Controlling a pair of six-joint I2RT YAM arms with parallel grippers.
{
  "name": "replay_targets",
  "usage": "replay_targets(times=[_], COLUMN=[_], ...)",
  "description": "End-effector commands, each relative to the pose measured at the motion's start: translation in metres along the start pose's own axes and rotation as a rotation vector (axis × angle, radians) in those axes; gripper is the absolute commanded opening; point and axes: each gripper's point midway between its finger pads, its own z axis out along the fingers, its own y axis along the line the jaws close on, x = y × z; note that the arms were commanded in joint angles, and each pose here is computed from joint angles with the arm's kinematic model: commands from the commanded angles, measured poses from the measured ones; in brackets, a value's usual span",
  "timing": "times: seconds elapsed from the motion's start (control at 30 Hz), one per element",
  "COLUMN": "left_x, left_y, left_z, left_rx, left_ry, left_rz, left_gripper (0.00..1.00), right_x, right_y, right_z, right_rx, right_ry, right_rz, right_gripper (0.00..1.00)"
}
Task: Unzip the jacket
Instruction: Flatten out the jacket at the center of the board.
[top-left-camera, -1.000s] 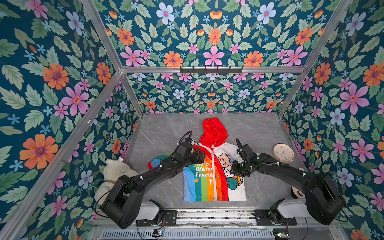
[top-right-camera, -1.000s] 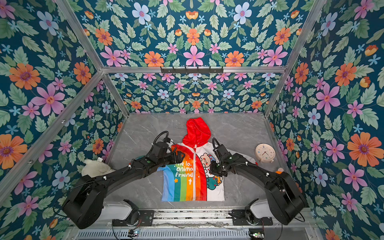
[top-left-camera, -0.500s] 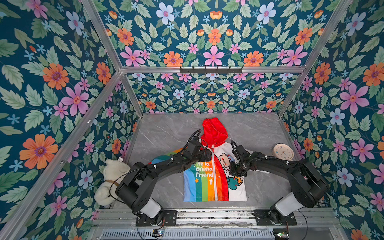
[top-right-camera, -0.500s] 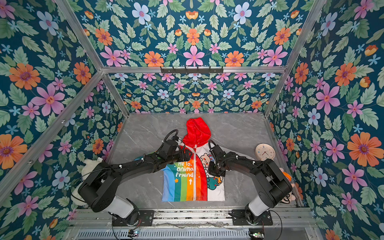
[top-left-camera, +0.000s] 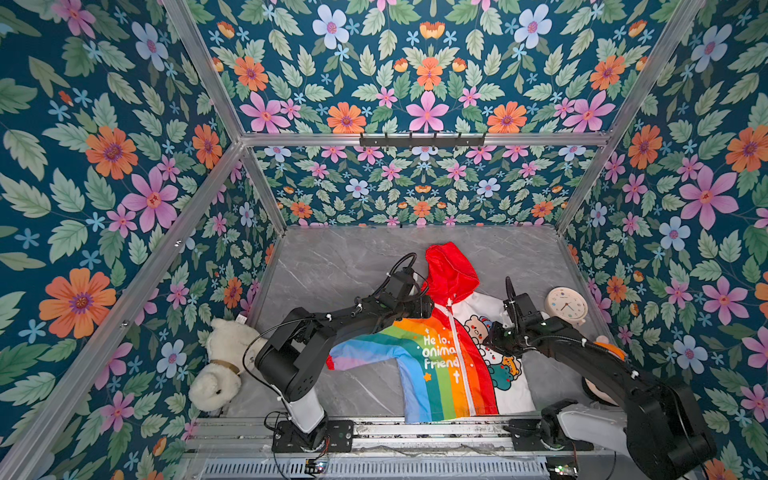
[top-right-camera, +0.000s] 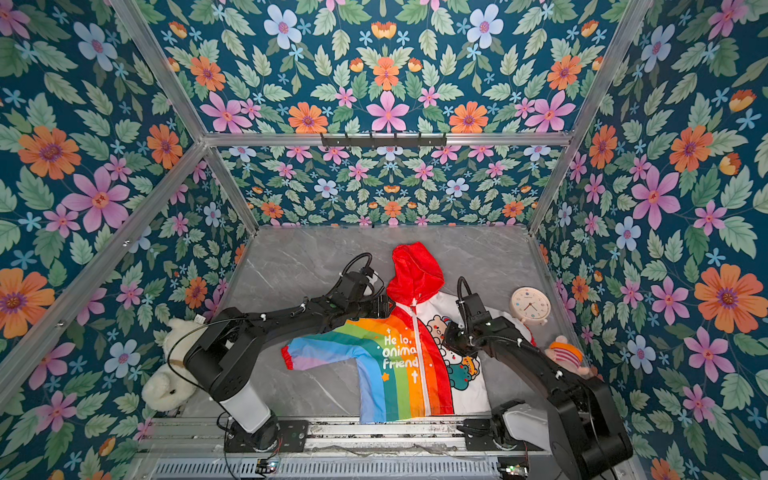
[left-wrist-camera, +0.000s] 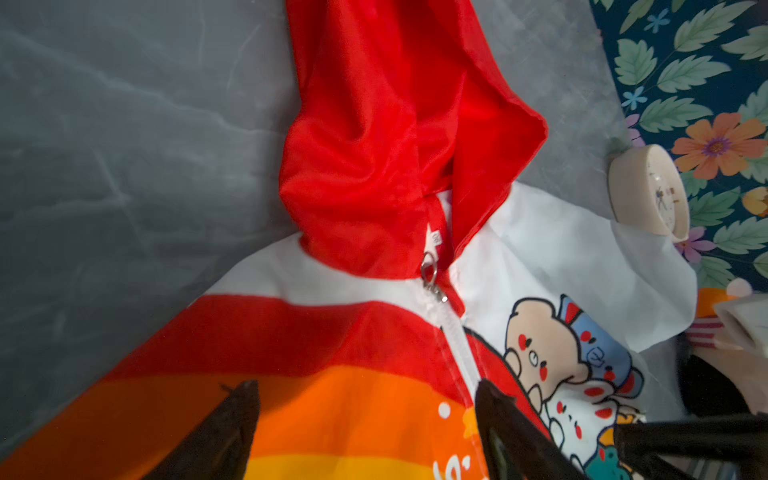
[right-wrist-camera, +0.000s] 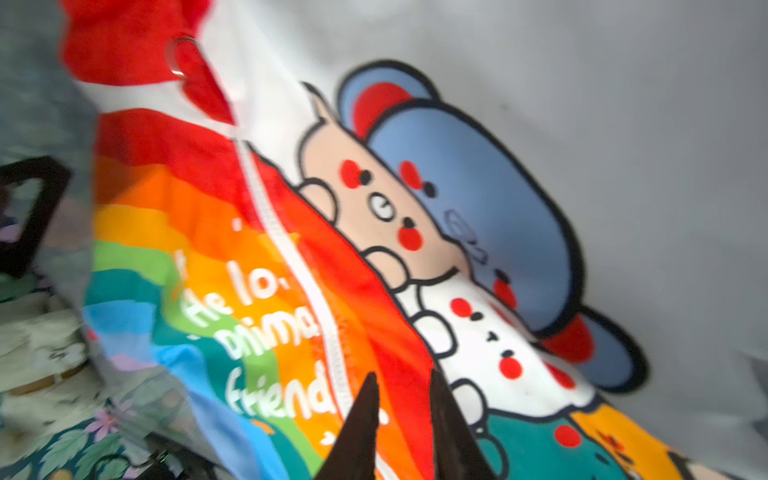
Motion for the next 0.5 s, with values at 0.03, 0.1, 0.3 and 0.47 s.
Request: replay_targets(times=[0.03,0.1,0.3,0.47], left_x=[-0.006,-0.006,-0.002,-0.008], left_y=[-0.016,-0.02,-0.027,-0.029], left_z=[0.016,0.026,0.052,0.061], left_rx=[0.062,0.071,0.077,0.076], left_ry=[0.038,0.067,0.125,0.13], left_rz=[0.082,0.108,0.145,0.175], left_gripper=[0.74,0.73,0.63,0.57], right_x=[-0.014,-0.017,-0.022,-0.031], right_y=[0.032,0.032,0.022,0.041], right_z=[-0.009,-0.008,0.013,0.025], right_rx=[-0.158,-0.163,-0.103,-0.18], right_ry=[-0.077,-0.089,-0.038,-0.005], right_rz=[-0.055,-0.033,0.082,0.103], right_gripper=[0.28,0.29,0.27,0.26])
